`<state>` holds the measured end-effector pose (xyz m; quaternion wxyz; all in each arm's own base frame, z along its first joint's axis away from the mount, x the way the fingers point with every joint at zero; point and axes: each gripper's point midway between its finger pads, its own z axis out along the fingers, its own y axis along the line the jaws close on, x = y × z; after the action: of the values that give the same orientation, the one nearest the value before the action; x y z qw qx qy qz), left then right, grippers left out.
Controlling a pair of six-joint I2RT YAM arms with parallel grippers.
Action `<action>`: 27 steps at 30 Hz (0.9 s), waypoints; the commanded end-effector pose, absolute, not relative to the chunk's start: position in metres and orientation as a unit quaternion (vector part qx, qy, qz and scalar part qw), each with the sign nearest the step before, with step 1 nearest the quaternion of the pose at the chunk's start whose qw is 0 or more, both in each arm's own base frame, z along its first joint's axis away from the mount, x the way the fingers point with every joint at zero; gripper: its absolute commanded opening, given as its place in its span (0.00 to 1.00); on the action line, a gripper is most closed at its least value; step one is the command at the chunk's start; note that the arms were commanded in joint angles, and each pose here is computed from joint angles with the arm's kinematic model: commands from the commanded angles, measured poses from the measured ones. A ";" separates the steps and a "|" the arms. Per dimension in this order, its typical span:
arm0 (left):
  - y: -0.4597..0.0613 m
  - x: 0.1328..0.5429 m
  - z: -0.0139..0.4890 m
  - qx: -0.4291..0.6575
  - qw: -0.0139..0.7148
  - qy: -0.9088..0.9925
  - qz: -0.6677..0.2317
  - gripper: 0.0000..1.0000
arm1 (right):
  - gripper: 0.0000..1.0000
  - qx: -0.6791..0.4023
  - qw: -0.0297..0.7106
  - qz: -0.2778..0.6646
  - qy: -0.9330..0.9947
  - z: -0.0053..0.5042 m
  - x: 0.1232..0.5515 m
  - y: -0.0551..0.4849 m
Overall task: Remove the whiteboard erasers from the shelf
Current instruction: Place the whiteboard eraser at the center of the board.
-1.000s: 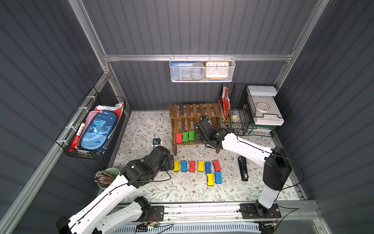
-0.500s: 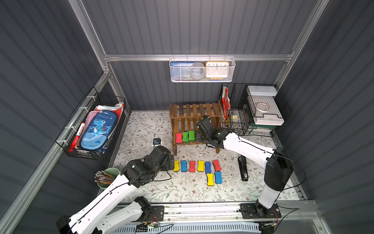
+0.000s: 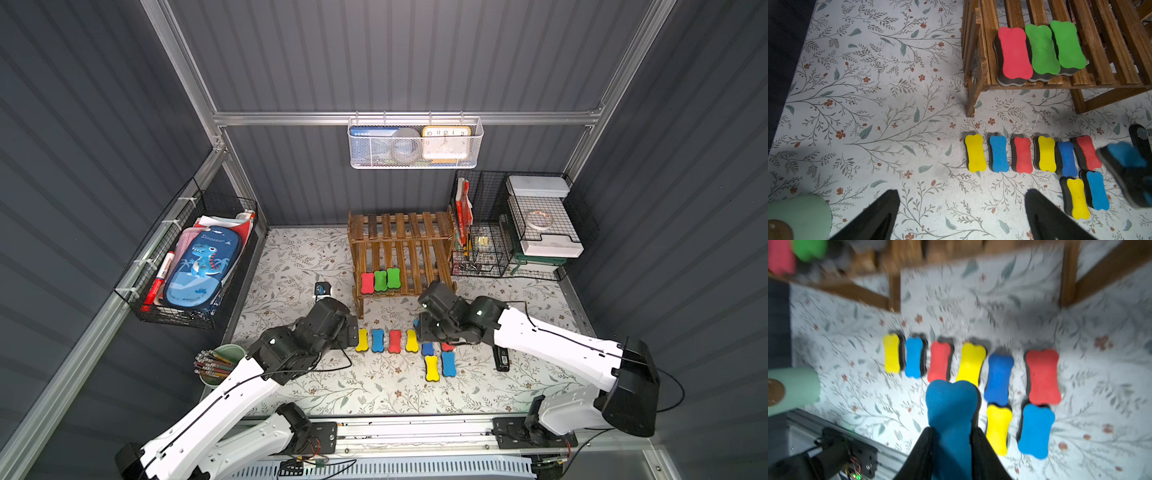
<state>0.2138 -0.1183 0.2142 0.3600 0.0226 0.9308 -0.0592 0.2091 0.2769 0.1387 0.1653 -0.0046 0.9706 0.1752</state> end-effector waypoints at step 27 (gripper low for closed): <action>-0.120 0.213 0.217 0.032 0.358 0.931 -0.060 0.99 | 0.32 -0.009 0.074 0.096 0.993 0.044 0.180 0.298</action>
<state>0.2137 -0.1194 0.2141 0.3592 0.0253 0.9309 -0.0610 0.1725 0.3011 0.0460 0.0667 -0.0033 0.9917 0.1102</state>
